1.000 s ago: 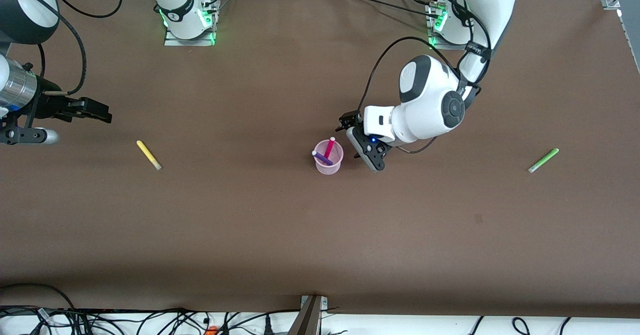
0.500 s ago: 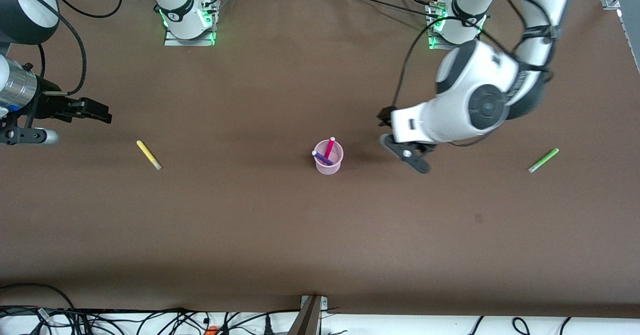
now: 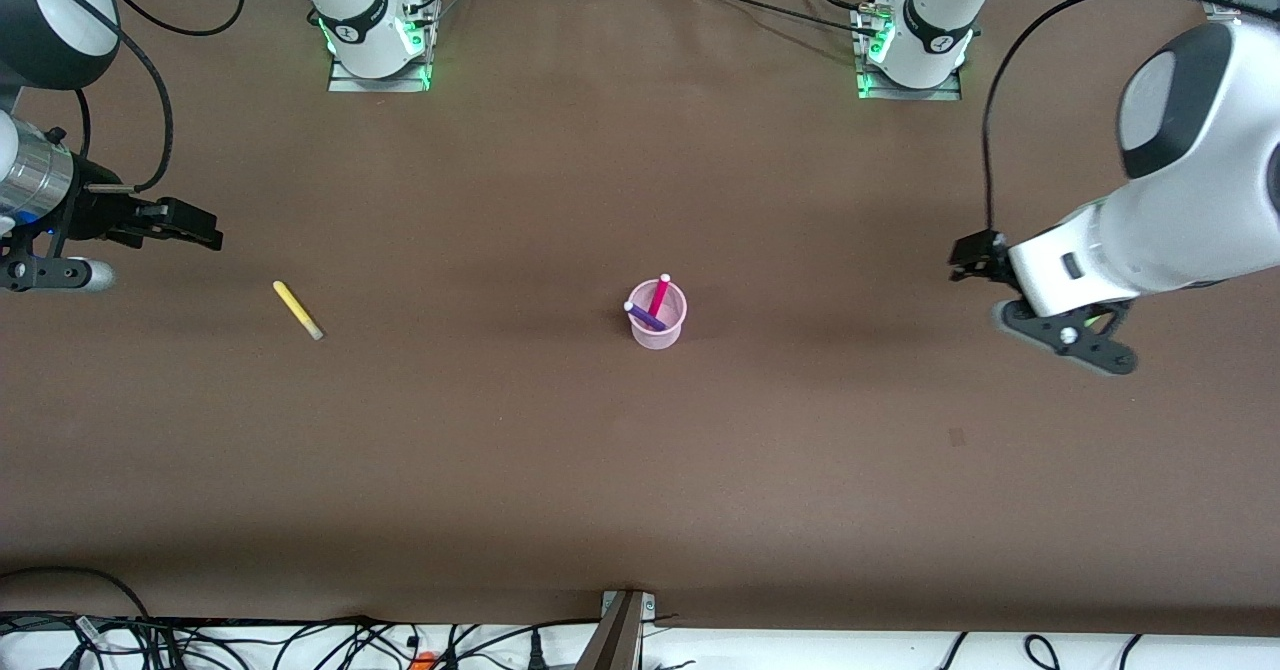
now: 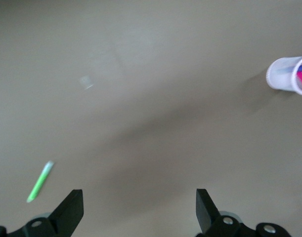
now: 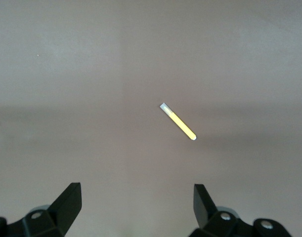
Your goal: Organize pens into pink holder with both arms
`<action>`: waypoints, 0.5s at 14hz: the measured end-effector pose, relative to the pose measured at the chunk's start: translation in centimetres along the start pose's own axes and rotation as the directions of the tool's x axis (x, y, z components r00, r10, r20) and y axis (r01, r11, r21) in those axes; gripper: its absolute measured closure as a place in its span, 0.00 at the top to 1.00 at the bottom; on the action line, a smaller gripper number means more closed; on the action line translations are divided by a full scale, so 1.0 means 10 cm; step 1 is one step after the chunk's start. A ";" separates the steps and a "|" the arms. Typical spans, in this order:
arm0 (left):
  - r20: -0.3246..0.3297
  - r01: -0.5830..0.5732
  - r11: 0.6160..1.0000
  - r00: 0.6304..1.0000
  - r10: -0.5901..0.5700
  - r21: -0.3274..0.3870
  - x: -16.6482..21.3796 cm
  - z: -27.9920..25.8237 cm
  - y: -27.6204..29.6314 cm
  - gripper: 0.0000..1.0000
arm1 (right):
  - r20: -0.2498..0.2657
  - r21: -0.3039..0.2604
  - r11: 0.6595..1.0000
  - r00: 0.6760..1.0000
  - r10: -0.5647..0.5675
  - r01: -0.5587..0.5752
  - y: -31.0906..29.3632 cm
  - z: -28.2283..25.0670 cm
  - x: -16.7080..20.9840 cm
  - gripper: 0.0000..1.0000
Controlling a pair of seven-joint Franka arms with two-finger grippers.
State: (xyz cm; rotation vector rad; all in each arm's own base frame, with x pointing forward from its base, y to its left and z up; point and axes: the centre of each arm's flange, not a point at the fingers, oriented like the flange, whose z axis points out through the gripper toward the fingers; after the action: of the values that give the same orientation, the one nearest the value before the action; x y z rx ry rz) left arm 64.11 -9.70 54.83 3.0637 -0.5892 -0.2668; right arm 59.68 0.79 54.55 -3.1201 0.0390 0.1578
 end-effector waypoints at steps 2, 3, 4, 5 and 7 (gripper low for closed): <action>-0.030 0.073 0.997 0.997 -0.072 0.039 -0.21 -0.33 -0.13 1.00 | -0.005 0.000 1.000 1.000 0.000 0.000 0.00 0.00 0.01 1.00; -0.053 0.128 0.991 0.991 -0.126 0.048 -0.34 -0.47 -0.27 1.00 | -0.007 0.000 1.000 1.000 0.000 0.000 0.00 0.00 0.01 1.00; -0.078 0.194 0.980 0.979 -0.190 0.054 -0.50 -0.58 -0.43 1.00 | -0.009 0.000 1.000 1.000 0.000 0.000 0.00 -0.01 0.01 1.00; -0.116 0.253 0.966 0.963 -0.245 0.055 -0.65 -0.63 -0.61 1.00 | -0.010 0.000 1.000 1.000 0.000 0.000 0.00 -0.01 0.01 1.00; -0.209 0.317 0.948 0.929 -0.305 0.029 -0.88 -0.57 -0.86 1.00 | -0.010 0.000 1.000 1.000 -0.001 0.001 0.00 -0.01 0.01 1.00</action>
State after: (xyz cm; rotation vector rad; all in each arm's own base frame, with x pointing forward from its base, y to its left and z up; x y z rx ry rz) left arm 60.17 1.41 61.54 3.1789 -0.1014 0.0664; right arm 59.80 0.83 54.61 -3.1211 0.0383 0.1425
